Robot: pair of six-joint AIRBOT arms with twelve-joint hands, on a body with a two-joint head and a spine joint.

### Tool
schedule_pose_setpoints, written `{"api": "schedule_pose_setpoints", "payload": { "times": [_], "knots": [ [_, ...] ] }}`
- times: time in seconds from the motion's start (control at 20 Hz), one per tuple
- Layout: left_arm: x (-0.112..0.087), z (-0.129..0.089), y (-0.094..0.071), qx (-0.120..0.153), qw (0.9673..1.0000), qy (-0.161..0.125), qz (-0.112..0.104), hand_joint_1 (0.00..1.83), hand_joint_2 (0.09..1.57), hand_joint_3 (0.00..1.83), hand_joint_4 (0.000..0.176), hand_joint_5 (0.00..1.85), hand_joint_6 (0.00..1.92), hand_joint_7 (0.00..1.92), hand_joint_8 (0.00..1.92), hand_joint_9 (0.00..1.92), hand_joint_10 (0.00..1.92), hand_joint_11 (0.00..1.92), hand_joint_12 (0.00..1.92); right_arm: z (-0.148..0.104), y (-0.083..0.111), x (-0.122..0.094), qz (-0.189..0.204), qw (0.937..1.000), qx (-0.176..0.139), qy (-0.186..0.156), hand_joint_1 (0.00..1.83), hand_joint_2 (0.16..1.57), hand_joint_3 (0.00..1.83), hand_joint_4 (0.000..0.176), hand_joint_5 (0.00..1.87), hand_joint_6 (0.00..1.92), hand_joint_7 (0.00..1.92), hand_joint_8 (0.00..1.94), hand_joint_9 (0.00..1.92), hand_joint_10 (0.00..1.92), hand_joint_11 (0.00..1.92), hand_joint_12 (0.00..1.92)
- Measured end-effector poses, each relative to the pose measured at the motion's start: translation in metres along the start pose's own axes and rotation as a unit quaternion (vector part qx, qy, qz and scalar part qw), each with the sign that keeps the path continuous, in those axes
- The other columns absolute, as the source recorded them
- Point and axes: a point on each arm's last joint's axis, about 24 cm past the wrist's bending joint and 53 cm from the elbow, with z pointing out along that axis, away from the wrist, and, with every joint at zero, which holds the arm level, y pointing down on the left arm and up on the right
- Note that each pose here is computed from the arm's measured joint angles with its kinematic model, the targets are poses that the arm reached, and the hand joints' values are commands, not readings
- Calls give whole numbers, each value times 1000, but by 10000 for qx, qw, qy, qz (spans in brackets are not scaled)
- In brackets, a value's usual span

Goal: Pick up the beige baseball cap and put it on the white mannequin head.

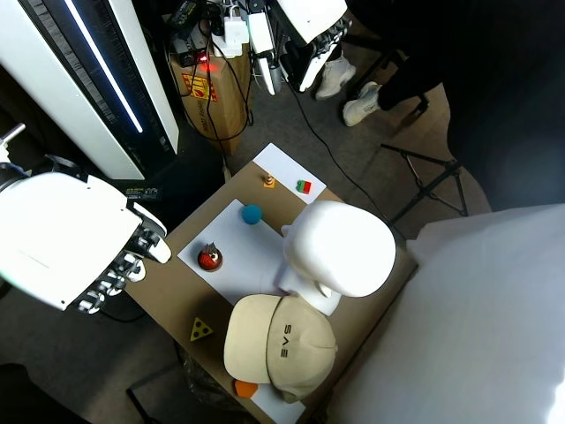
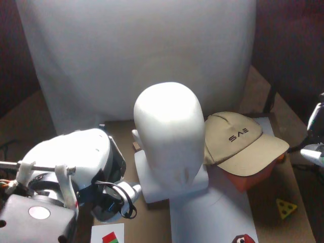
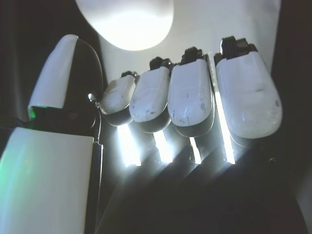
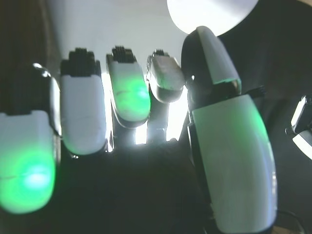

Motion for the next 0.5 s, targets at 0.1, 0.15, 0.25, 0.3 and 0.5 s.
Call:
{"api": "schedule_pose_setpoints", "payload": {
  "times": [0.1,0.15,0.25,0.3,0.5],
  "knots": [
    [0,0,0,2,10000,5,-50,0,1127,117,108,65,48,31,33,8,41,0,321,0,0,0,-2,10000,2,-3,0,923,214,74,5,23,0,3,0,0,0,163],
    [1,0,0,-2,10000,13,-49,0,1164,40,107,77,16,32,8,7,14,0,301,0,0,0,-29,10000,8,-8,0,984,90,74,12,6,0,0,0,0,0,150],
    [4,0,1,-16,9999,76,-71,0,1164,6,107,78,3,32,1,8,4,0,310,0,0,2,-1,10000,16,23,0,1004,16,74,13,0,0,0,0,0,0,149],
    [2,0,-2,44,10000,48,-63,0,1160,4,107,78,3,32,1,8,3,0,310,0,0,1,-20,10000,-1,13,0,1002,14,74,13,0,0,0,0,0,0,148],
    [3,-1,0,211,9994,-239,120,0,1158,0,107,78,0,20,1,0,0,0,258,0,-4,3,-275,9996,49,17,0,1003,11,73,17,2,0,0,0,0,0,140]
  ]
}}
